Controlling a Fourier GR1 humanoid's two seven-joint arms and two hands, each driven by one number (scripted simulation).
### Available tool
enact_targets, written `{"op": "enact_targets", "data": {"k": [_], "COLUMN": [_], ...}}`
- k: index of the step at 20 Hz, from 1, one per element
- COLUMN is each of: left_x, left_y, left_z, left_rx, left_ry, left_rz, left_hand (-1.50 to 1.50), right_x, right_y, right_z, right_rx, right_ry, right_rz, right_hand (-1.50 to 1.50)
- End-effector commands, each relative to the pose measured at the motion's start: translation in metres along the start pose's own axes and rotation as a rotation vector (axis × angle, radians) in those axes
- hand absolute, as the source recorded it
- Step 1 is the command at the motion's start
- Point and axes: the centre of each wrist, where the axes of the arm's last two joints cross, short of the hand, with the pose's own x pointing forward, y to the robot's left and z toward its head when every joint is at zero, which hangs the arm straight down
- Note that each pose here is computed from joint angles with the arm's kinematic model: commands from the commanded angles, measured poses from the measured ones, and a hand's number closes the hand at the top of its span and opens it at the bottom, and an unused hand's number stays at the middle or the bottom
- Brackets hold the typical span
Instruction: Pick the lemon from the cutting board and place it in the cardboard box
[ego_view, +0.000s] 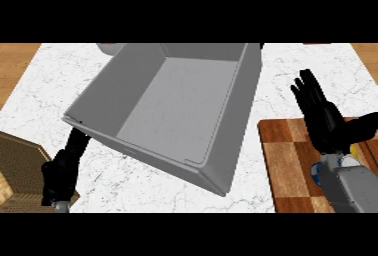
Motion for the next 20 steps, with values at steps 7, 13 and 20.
{"op": "enact_targets", "data": {"k": [7,13,20], "left_x": [0.002,0.014,0.014], "left_y": [0.046,0.069,0.070], "left_z": [-0.011,-0.024,-0.033], "left_rx": [0.081,0.114,0.101], "left_ry": [-0.011,-0.026,-0.005], "left_rz": [-0.207,-0.259,-0.270], "left_hand": [0.00,0.00,0.00], "right_x": [0.098,0.035,0.070], "right_y": [-0.026,-0.096,-0.120], "right_z": [-0.019,0.008,-0.006], "right_rx": [0.663,0.926,1.034], "right_ry": [-0.325,-0.181,-0.339], "right_rz": [0.366,0.161,0.206], "right_hand": [-1.50,-1.50,-1.50]}}
